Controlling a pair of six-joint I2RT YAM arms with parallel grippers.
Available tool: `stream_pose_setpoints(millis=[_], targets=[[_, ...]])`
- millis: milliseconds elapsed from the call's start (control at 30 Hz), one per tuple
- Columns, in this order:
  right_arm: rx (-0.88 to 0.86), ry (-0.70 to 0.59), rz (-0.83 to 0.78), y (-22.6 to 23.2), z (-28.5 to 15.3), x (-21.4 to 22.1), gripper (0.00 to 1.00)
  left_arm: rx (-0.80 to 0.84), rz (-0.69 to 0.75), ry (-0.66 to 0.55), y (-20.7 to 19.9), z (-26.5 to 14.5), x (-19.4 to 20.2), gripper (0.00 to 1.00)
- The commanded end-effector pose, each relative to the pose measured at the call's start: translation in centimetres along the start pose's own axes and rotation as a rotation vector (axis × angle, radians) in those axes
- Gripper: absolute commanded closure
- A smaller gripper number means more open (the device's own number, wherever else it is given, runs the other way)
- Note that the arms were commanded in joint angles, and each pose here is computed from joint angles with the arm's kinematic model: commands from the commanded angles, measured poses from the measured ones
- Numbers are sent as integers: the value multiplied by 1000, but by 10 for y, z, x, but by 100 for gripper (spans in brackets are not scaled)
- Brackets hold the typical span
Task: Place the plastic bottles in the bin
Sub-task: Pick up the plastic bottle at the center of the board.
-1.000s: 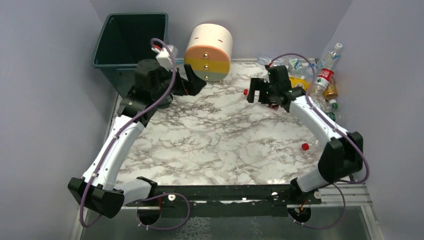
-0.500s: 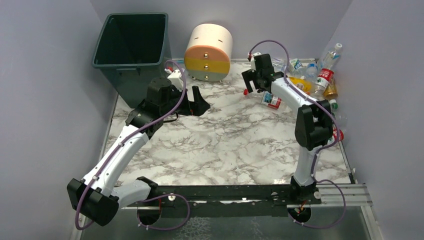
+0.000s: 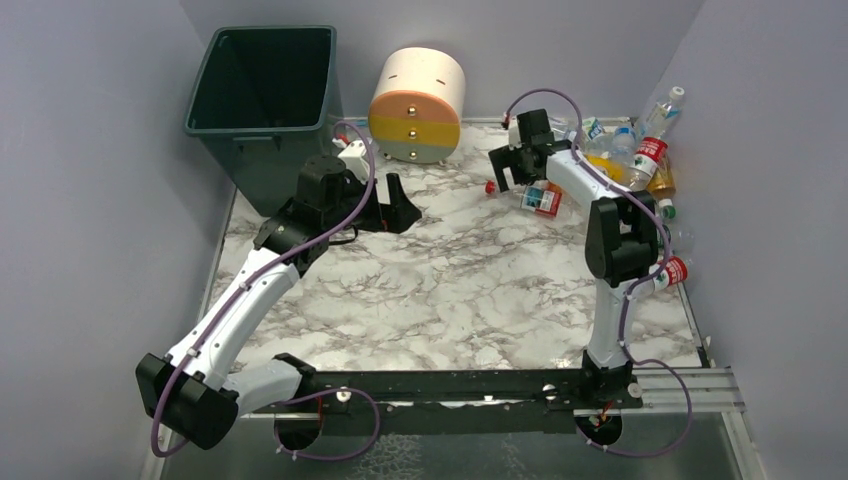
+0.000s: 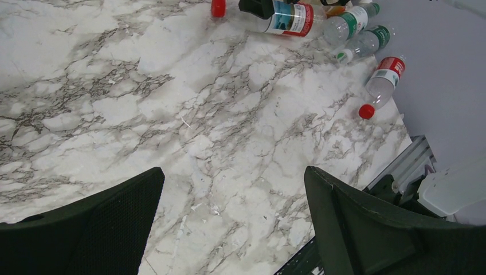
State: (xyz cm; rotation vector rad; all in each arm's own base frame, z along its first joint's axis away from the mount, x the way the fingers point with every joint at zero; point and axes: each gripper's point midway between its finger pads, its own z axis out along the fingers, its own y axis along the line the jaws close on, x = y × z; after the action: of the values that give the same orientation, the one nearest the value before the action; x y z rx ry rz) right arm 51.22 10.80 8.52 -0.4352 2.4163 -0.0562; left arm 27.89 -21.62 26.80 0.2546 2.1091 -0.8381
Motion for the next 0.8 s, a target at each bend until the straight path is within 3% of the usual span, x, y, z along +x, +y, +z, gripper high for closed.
stream_pose_setpoints(millis=[0,533,767], targets=[[-99,51,34,21,6,19,1,2,17,-21,-5,1,-8,1],[-145,176,83,38,4,81,4,3,26,14,-13,17,2,1],[-206,196,144,51,-8,85,20,6,24,38,-16,25,11,1]])
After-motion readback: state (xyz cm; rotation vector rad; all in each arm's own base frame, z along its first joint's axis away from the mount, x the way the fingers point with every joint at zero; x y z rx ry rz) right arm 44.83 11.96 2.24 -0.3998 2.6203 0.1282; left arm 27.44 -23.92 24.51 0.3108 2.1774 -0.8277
